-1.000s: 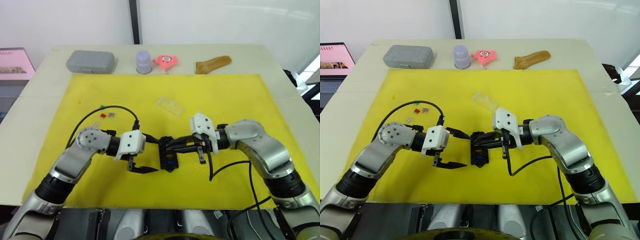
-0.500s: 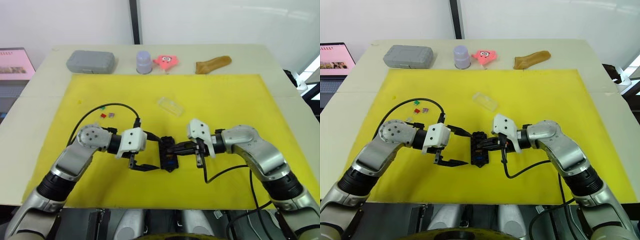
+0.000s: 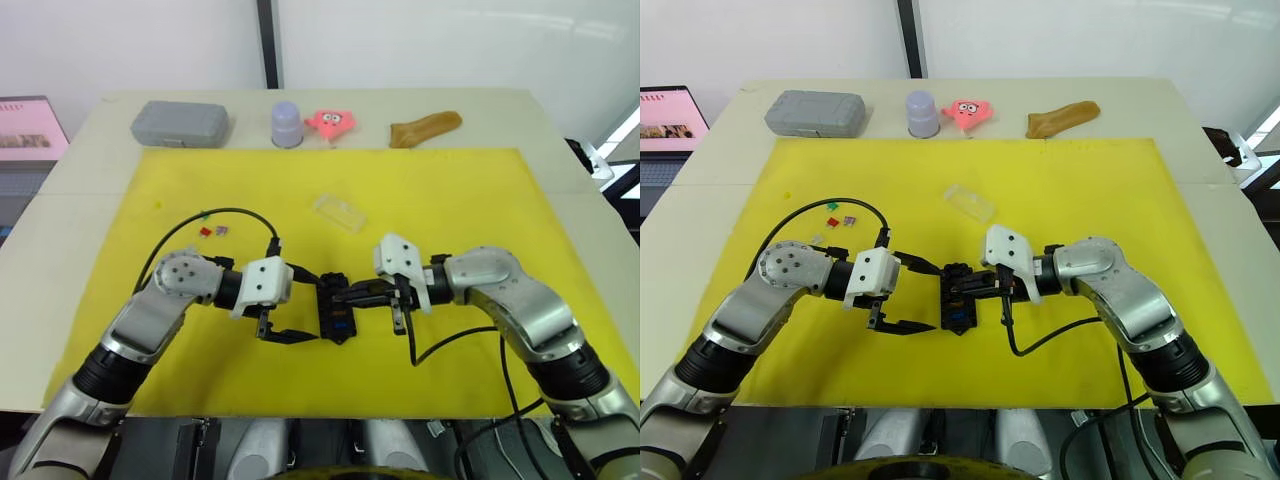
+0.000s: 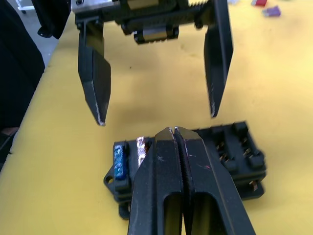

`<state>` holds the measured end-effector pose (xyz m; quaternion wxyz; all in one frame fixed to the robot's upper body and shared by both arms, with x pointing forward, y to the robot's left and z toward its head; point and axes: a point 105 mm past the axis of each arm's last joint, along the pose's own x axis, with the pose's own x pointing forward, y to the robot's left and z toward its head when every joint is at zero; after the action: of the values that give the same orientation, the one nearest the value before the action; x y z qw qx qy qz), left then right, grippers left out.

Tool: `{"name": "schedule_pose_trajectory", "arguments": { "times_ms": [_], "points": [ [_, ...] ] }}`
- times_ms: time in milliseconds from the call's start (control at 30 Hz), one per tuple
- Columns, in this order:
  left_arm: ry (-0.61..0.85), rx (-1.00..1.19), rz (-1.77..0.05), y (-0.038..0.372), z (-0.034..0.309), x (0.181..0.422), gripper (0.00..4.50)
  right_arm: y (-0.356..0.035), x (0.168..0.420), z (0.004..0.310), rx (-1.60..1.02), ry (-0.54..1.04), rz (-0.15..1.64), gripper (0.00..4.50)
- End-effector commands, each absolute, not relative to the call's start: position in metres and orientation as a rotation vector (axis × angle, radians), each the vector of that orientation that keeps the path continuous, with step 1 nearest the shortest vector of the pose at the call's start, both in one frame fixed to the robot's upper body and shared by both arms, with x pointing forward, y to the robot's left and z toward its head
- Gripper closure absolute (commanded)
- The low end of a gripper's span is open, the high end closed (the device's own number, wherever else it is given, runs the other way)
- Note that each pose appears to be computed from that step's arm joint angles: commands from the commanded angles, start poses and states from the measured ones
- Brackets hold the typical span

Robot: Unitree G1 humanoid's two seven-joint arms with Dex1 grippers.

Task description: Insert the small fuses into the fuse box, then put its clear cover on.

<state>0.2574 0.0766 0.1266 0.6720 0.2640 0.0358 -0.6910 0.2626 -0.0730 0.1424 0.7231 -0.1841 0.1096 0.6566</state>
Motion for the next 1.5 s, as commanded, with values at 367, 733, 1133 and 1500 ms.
{"name": "schedule_pose_trajectory", "arguments": {
  "times_ms": [367, 733, 1133, 1500],
  "points": [
    [0.034, 0.631, -1.560, 0.076, 0.134, 0.261, 0.00, -0.073, 0.251, 0.127, -0.386, 0.276, 1.470, 4.44],
    [0.031, 0.634, -1.569, 0.075, 0.133, 0.260, 0.00, -0.077, 0.241, 0.113, -0.428, 0.326, 1.498, 4.44],
    [0.042, 0.626, -1.583, 0.077, 0.132, 0.261, 0.00, -0.070, 0.240, 0.152, -0.345, 0.206, 1.508, 4.44],
    [0.041, 0.619, -1.589, 0.076, 0.133, 0.260, 0.00, -0.074, 0.248, 0.121, -0.378, 0.341, 1.432, 4.44]
  ]
}}
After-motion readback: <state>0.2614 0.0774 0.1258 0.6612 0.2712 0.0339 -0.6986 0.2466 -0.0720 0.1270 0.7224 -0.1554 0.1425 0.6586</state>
